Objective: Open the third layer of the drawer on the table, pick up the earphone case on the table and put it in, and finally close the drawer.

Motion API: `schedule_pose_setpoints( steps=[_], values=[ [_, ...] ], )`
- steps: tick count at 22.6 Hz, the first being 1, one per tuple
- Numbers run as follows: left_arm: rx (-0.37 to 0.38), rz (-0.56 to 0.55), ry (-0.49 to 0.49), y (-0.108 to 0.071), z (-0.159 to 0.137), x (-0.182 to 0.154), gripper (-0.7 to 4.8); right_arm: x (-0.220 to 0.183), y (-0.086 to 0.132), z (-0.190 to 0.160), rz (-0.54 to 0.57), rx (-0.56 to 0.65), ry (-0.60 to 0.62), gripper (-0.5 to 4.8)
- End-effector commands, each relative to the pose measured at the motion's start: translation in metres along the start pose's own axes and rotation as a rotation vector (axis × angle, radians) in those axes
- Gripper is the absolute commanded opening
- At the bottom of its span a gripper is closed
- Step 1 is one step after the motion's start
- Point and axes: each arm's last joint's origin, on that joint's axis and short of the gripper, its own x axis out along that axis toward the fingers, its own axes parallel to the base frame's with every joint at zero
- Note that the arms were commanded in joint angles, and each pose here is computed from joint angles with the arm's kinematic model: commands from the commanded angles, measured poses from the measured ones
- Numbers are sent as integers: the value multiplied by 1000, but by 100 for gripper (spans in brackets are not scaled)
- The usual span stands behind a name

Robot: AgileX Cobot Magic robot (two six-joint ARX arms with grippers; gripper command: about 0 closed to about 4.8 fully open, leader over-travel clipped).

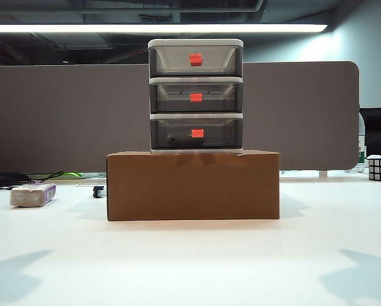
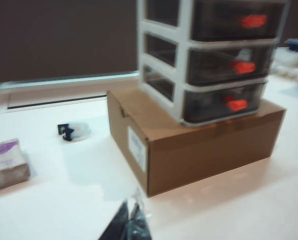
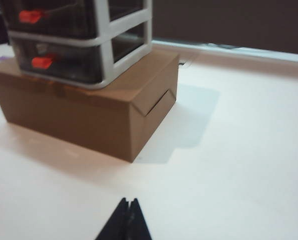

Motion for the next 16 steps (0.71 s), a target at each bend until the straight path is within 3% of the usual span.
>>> schedule_pose_setpoints(
  steps=[1,9,16],
  values=[
    [7,32,-8,7,1,1,-5,0,-6,3,-15,-6,-44,-5],
    [5,187,-40,29,4,1,-5,-3,-22,4,-127,-11,-61,-5],
    [3,241,-40,33,4,0,-5,-4,-26,6,-210,-8,-79,-5]
  ],
)
